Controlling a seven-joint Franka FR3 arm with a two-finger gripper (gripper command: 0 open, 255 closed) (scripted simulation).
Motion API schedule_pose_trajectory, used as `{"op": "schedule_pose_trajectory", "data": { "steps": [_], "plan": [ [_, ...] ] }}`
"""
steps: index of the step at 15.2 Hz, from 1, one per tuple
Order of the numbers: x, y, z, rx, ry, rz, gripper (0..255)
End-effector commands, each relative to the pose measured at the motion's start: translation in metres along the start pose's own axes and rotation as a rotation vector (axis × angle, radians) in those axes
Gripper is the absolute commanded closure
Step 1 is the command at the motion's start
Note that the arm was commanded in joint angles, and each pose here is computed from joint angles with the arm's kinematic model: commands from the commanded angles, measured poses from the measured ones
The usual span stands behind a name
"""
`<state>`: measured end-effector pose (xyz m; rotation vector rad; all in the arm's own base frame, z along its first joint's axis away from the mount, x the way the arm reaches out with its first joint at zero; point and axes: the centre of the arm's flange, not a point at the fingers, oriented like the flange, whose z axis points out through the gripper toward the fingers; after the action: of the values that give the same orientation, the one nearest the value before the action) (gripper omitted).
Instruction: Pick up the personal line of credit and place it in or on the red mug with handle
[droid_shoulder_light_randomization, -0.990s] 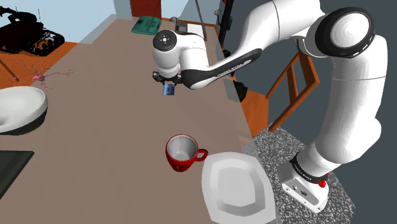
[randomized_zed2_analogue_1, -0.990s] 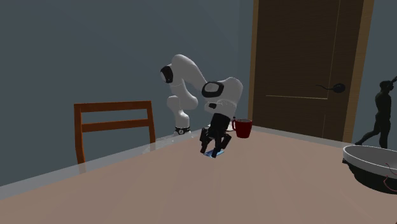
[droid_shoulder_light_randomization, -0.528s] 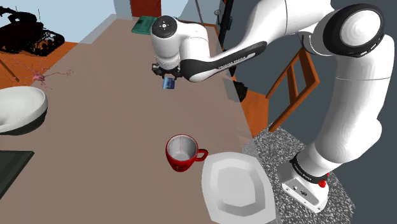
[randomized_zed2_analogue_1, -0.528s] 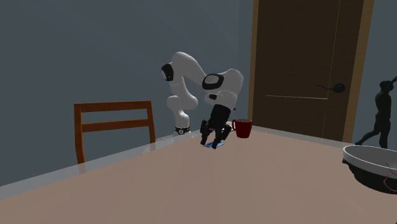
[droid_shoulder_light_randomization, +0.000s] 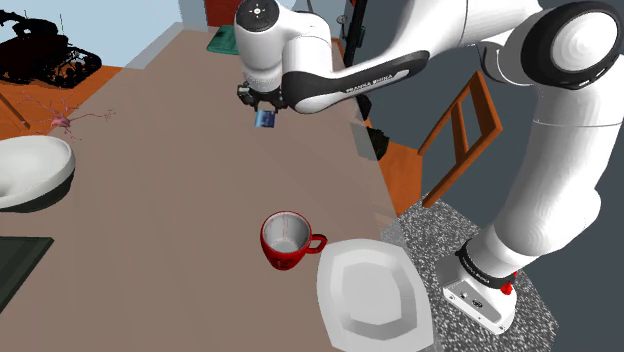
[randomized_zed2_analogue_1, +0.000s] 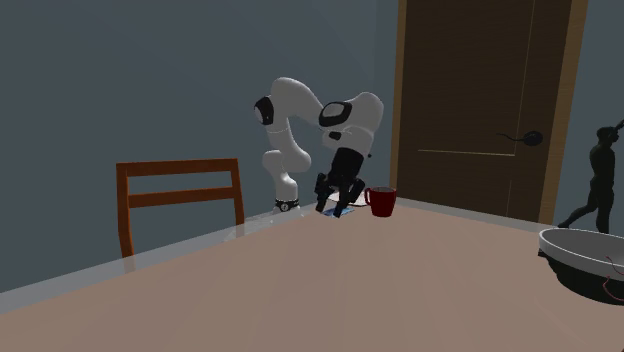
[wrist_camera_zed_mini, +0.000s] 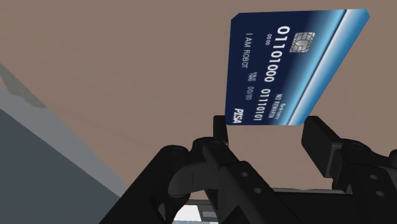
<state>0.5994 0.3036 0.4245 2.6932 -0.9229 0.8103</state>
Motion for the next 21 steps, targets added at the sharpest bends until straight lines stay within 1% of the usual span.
{"op": "schedule_pose_trajectory", "data": {
  "steps": [1, 11, 21],
  "plan": [
    [0.006, 0.0, -0.008, 0.0, 0.0, 0.0, 255],
    [0.033, 0.0, -0.05, 0.0, 0.0, 0.0, 255],
    [-0.071, 0.031, -0.124, 0.0, 0.0, 0.0, 255]
  ]
}}
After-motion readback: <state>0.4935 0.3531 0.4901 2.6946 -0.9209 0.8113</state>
